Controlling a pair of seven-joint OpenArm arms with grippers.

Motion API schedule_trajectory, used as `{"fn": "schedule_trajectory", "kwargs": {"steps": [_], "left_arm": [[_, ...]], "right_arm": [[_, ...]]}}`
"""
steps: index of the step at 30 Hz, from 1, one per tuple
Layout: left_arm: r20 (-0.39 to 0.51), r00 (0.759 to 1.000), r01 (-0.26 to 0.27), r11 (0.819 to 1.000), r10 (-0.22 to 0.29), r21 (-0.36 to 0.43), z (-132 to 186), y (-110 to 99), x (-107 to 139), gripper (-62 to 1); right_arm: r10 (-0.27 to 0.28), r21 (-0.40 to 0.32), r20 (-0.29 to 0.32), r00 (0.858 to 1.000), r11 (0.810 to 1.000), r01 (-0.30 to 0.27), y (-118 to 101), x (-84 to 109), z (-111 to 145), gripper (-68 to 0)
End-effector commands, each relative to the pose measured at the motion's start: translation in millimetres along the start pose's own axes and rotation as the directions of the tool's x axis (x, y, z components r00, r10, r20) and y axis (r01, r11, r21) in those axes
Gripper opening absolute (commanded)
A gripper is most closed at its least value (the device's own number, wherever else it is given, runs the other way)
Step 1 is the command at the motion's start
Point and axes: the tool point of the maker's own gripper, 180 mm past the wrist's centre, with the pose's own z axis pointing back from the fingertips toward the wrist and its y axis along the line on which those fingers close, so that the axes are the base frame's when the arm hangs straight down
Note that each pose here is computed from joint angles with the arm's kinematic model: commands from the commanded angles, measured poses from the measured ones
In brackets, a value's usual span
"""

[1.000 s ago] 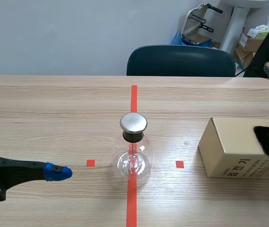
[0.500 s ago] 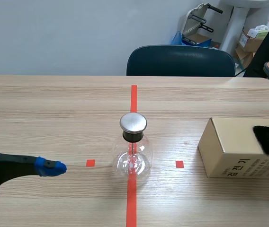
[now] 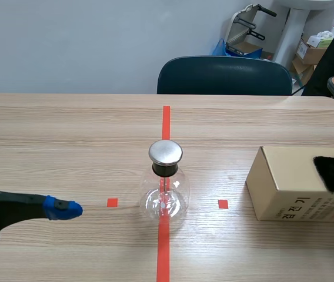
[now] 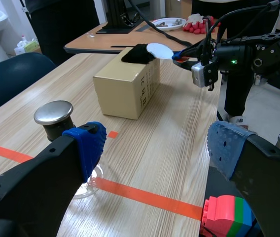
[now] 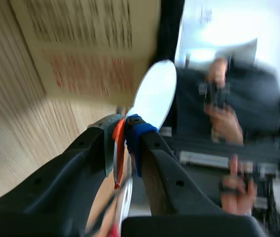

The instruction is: Do the electroscope experiment

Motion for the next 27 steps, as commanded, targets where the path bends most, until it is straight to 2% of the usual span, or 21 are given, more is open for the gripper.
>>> {"fn": "schedule_trajectory", "kwargs": {"steps": [1,2,4,5,7,9,10,12,15,16,19,23,24,25,27], "left_arm": [[0.025,1.000,-0.018,1.000,0.018,0.002,-1.1,-2.6,5.1,-15.7],[0.024,1.000,-0.019,1.000,0.019,0.002,-1.1,-2.7,5.0,-15.7],[0.024,1.000,-0.019,1.000,0.019,0.002,-1.1,-2.7,5.0,-15.7],[0.024,1.000,-0.018,1.000,0.018,0.002,-1.1,-2.8,5.0,-15.7],[0.024,1.000,-0.017,1.000,0.017,0.002,-1.1,-2.4,5.1,-15.7],[0.024,1.000,-0.017,1.000,0.017,0.002,-1.1,-2.4,5.1,-15.7],[0.025,1.000,-0.017,1.000,0.017,0.002,-1.1,-2.3,5.2,-15.7],[0.025,1.000,-0.017,1.000,0.017,0.002,-1.1,-2.3,5.2,-15.7],[0.028,0.999,-0.017,1.000,0.017,0.002,-1.1,-2.3,5.8,-15.7],[0.028,0.999,-0.017,1.000,0.017,0.002,-1.1,-2.3,5.8,-15.7],[0.028,0.999,-0.017,1.000,0.017,0.002,-1.1,-2.3,5.8,-15.7],[0.028,0.999,-0.017,1.000,0.017,0.002,-1.1,-2.3,5.8,-15.7],[0.028,0.999,-0.017,1.000,0.017,0.002,-1.1,-2.3,5.8,-15.7],[0.028,0.999,-0.017,1.000,0.017,0.002,-1.1,-2.3,5.8,-15.7],[0.028,0.999,-0.017,1.000,0.017,0.002,-1.1,-2.3,5.8,-15.7]], "right_arm": [[0.044,-0.037,0.098,0.994,0.998,-0.040,-7.8,15.2,-0.4,-66.5],[0.045,-0.037,0.141,0.989,0.998,-0.040,-7.5,23.0,0.5,-66.5],[0.045,-0.037,0.158,0.986,0.999,-0.040,-7.3,26.1,1.1,-66.5],[0.044,-0.036,0.129,0.991,0.999,-0.039,-7.1,21.0,0.9,-66.5],[0.039,-0.034,0.008,0.999,0.999,-0.039,-7.7,-0.8,-0.1,-66.5],[0.035,-0.034,-0.106,0.994,0.999,-0.039,-8.6,-21.4,0.8,-66.5],[0.035,-0.034,-0.131,0.991,0.999,-0.040,-8.8,-26.1,1.3,-66.5],[0.043,-0.038,-0.116,0.992,0.998,-0.048,-11.0,-24.9,0.0,-66.5],[0.070,-0.069,-0.011,0.998,0.995,-0.070,-22.6,-9.4,-6.3,-66.5],[0.075,-0.080,0.001,0.997,0.994,-0.075,-26.4,-7.1,-8.0,-66.5],[0.078,-0.097,-0.004,0.997,0.992,-0.078,-32.1,-8.0,-10.6,-66.5],[0.070,-0.094,-0.110,0.991,0.992,-0.080,-33.1,-27.2,-9.4,-66.5],[0.070,-0.093,-0.118,0.990,0.992,-0.081,-32.8,-28.6,-9.0,-66.5],[0.076,-0.088,-0.104,0.992,0.992,-0.086,-31.7,-25.9,-8.8,-66.5],[0.094,-0.082,-0.015,0.996,0.992,-0.094,-29.5,-9.8,-10.6,-66.5]]}}
